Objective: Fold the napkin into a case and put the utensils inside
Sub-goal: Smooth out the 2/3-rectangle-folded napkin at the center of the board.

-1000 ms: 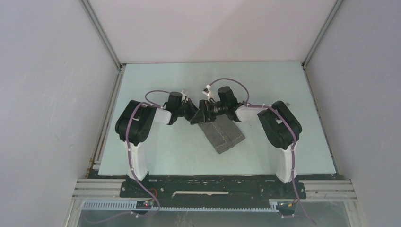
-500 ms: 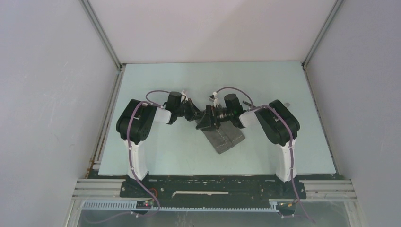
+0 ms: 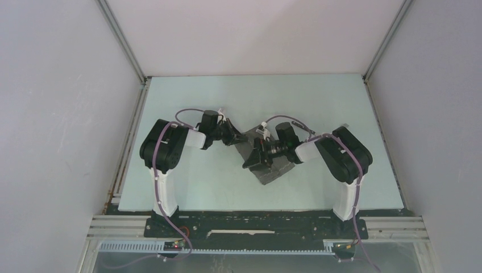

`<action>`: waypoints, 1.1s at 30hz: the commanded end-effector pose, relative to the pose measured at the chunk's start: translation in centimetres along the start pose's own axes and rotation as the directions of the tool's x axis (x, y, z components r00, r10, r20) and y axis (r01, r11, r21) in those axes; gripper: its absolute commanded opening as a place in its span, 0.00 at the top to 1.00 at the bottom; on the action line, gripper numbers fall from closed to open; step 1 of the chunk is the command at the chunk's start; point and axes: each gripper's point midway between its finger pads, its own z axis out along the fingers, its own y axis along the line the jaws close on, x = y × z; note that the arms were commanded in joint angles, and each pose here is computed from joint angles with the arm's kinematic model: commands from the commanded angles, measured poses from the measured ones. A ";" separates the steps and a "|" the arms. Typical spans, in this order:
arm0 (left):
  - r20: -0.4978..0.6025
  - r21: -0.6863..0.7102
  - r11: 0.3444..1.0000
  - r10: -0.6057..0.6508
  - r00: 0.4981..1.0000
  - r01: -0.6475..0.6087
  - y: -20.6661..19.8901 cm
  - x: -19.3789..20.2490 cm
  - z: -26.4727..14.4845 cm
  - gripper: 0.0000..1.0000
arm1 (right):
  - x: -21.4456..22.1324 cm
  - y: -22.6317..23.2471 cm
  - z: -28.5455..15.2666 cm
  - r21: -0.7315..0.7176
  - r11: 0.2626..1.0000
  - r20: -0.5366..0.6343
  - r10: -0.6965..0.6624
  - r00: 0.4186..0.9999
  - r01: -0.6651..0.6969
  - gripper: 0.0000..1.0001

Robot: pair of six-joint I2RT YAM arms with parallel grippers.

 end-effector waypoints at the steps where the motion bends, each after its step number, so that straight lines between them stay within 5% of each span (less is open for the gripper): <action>1: 0.016 -0.074 0.997 -0.013 1.000 0.014 2.4 -0.3 0.5 1.00 | 2.7 0.9 -0.7 -0.001 0.999 -0.058 0.038 0.998 -0.039 0.00; 15: 0.017 -0.072 0.997 -0.014 1.000 0.015 2.4 -0.4 0.4 1.00 | 7.1 1.5 -2.2 -0.025 0.999 -0.093 0.027 0.995 -0.030 0.00; 27: 0.017 -0.075 0.997 -0.013 1.000 0.014 2.4 -0.6 0.5 1.00 | 8.7 -1.4 -2.2 0.112 0.986 -0.093 0.131 0.987 -0.120 0.02; 33: 0.014 -0.075 0.997 -0.010 1.000 0.011 2.2 -0.7 0.5 1.00 | 7.2 -0.1 -2.5 0.043 0.992 -0.073 0.125 0.989 -0.122 0.00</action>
